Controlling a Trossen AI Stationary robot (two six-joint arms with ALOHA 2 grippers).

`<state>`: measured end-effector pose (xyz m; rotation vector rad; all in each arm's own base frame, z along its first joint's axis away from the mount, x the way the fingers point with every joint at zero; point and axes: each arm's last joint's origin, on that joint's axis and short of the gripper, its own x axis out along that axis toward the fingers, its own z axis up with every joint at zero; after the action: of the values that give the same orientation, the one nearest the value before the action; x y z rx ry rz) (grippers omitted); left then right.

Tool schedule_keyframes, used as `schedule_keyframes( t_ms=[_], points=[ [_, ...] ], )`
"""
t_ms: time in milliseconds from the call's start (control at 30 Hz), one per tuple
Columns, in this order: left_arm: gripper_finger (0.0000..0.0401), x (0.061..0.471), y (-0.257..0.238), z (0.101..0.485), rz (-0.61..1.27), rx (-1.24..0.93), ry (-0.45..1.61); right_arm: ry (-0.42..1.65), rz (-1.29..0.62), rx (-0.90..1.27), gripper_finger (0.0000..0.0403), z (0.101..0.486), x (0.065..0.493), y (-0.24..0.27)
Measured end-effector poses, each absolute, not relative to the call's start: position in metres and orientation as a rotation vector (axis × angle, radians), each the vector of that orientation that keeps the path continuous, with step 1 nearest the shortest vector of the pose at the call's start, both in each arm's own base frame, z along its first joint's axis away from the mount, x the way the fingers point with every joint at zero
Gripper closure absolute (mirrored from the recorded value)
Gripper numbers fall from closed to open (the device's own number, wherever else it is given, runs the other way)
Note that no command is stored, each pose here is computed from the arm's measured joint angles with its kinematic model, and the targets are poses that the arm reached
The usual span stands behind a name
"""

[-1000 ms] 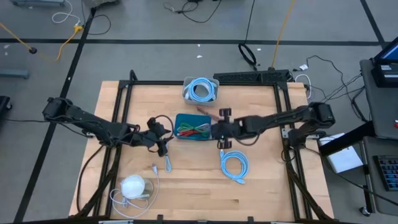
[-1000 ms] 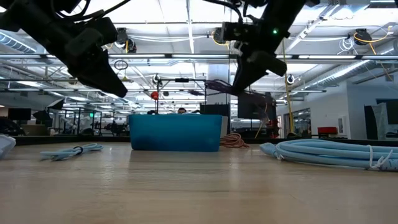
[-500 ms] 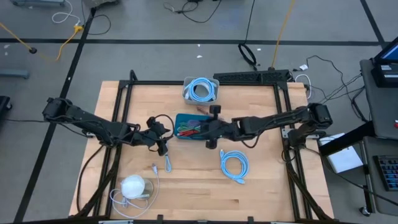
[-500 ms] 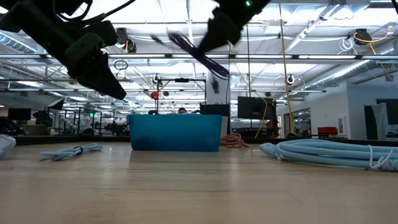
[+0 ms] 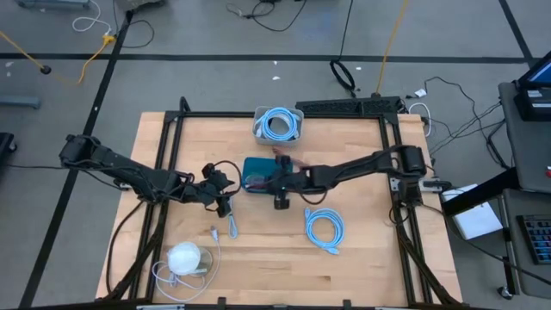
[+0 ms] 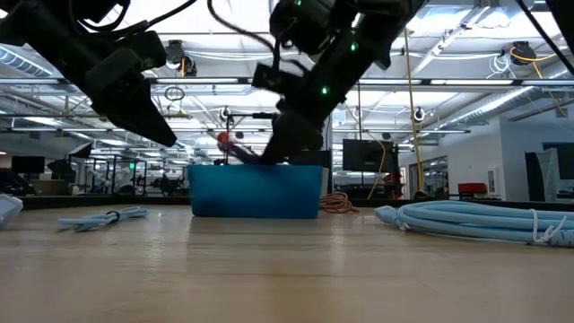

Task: Pick & Place USB Port
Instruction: Put the purple charger cable into the blue bin

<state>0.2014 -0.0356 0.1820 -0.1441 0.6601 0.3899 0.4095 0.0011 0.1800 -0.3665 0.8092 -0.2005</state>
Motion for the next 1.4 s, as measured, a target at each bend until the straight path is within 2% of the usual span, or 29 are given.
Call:
schedule_keyframes(
  t_ms=[367,567,900,1067,1233,1400],
  points=[
    [0.0242,0.200,-0.035,0.181,0.399,-0.144,0.671,0.863,-0.249,-0.354,0.0390,0.172,0.408,-0.011],
    [0.0242,0.200,-0.035,0.181,0.402,-0.147,0.672,0.912,-0.196,-0.290,0.0372,0.168,0.404,-0.015],
    [0.0242,0.200,-0.035,0.181,0.404,-0.149,0.671,0.863,-0.306,-0.457,0.0331,0.181,0.405,-0.004],
    [0.0242,0.200,-0.035,0.181,0.406,-0.149,0.676,0.899,-0.289,-0.422,0.0304,0.179,0.401,-0.004],
    [0.0242,0.200,-0.035,0.181,0.407,-0.150,0.675,0.959,-0.292,-0.411,0.0299,0.175,0.397,-0.008],
    [0.0242,0.200,-0.035,0.181,0.408,-0.151,0.675,0.933,-0.302,-0.419,0.0302,0.177,0.399,-0.007]
  ],
)
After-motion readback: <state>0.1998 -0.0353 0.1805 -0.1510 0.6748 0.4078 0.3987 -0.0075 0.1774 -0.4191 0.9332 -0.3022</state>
